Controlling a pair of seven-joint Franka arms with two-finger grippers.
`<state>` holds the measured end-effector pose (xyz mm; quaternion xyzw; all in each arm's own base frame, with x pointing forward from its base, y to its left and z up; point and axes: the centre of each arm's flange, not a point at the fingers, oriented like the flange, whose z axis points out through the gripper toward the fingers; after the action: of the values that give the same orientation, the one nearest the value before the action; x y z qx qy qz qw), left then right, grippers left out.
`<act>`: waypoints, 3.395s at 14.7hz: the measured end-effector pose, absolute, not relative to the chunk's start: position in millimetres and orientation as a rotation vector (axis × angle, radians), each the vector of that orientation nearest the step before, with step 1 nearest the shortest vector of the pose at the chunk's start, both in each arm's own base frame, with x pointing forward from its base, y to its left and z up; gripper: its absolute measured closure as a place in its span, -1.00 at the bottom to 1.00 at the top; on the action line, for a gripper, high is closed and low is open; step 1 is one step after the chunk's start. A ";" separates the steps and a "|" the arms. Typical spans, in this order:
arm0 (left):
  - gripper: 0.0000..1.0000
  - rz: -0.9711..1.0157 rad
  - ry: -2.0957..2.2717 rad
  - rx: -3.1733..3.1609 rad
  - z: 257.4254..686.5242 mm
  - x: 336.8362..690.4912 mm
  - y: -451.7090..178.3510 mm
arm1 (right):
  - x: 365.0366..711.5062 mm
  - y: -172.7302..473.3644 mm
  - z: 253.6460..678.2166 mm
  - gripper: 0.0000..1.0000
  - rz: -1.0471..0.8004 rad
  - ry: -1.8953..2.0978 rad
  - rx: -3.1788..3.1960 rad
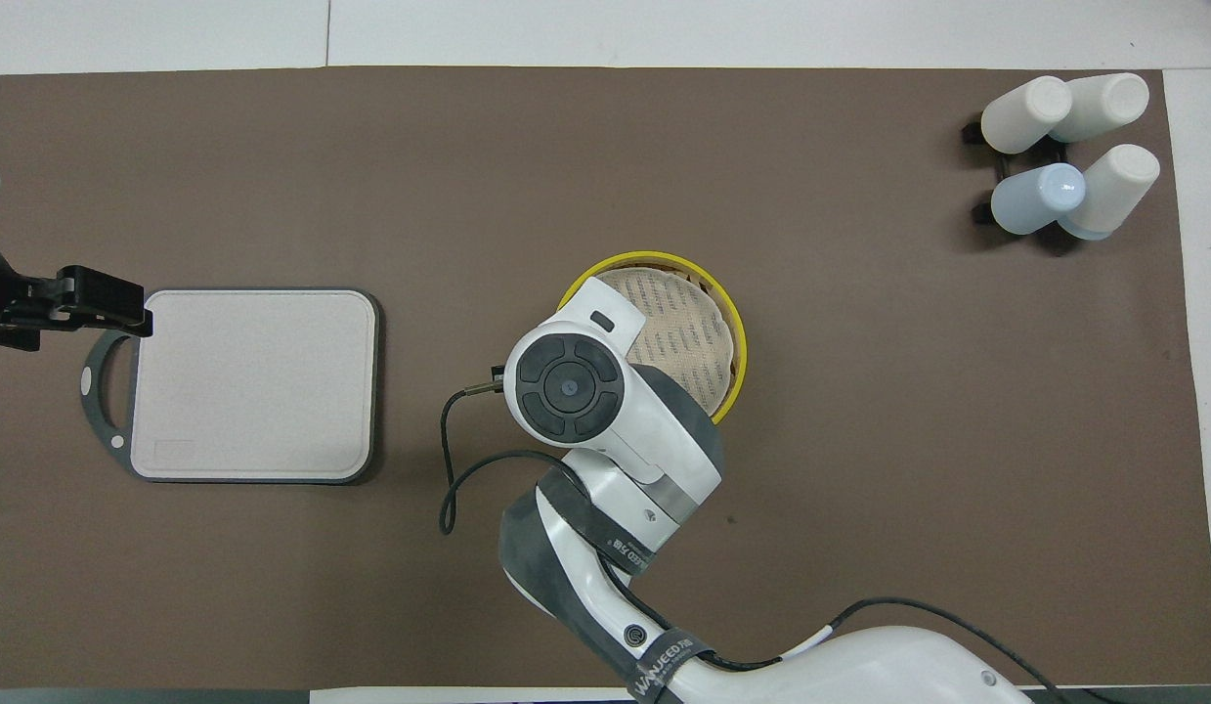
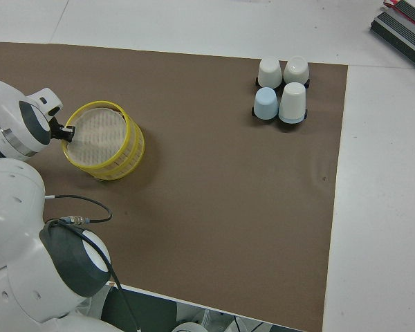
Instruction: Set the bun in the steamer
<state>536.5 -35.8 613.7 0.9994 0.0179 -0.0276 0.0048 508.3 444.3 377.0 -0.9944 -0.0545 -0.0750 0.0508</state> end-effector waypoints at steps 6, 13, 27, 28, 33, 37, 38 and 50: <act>-1.00 -0.086 0.057 3.130 613.8 536.5 -35.4 | 518.8 435.8 390.1 -0.48 -0.228 -0.110 -3.039; -1.00 -0.086 0.059 3.130 613.8 536.6 -34.8 | 555.7 224.3 579.4 -1.00 -0.109 0.160 -3.162; -1.00 -0.085 0.060 3.130 613.9 536.6 -34.3 | 549.8 66.7 617.5 -1.00 0.070 -0.003 -3.170; -1.00 -0.085 0.060 3.130 614.0 536.6 -34.3 | 551.4 61.6 619.0 -1.00 0.065 -0.020 -3.169; -1.00 -0.085 0.060 3.130 614.0 536.6 -34.5 | 553.2 57.9 620.2 -1.00 0.060 -0.042 -3.167; -1.00 -0.083 0.060 3.130 614.1 536.8 -34.5 | 554.4 50.9 619.7 -1.00 0.062 -0.021 -3.167; -1.00 -0.083 0.060 3.130 614.1 536.8 -34.5 | 554.6 49.9 620.0 -1.00 0.059 -0.018 -3.166; -1.00 -0.083 0.059 3.130 614.1 536.8 -34.5 | 558.9 16.4 623.4 -1.00 0.023 0.079 -3.163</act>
<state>536.8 -34.5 614.1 0.9995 0.0190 -0.0265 0.0050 558.9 16.4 623.4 -0.9996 0.0249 0.0071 -0.0111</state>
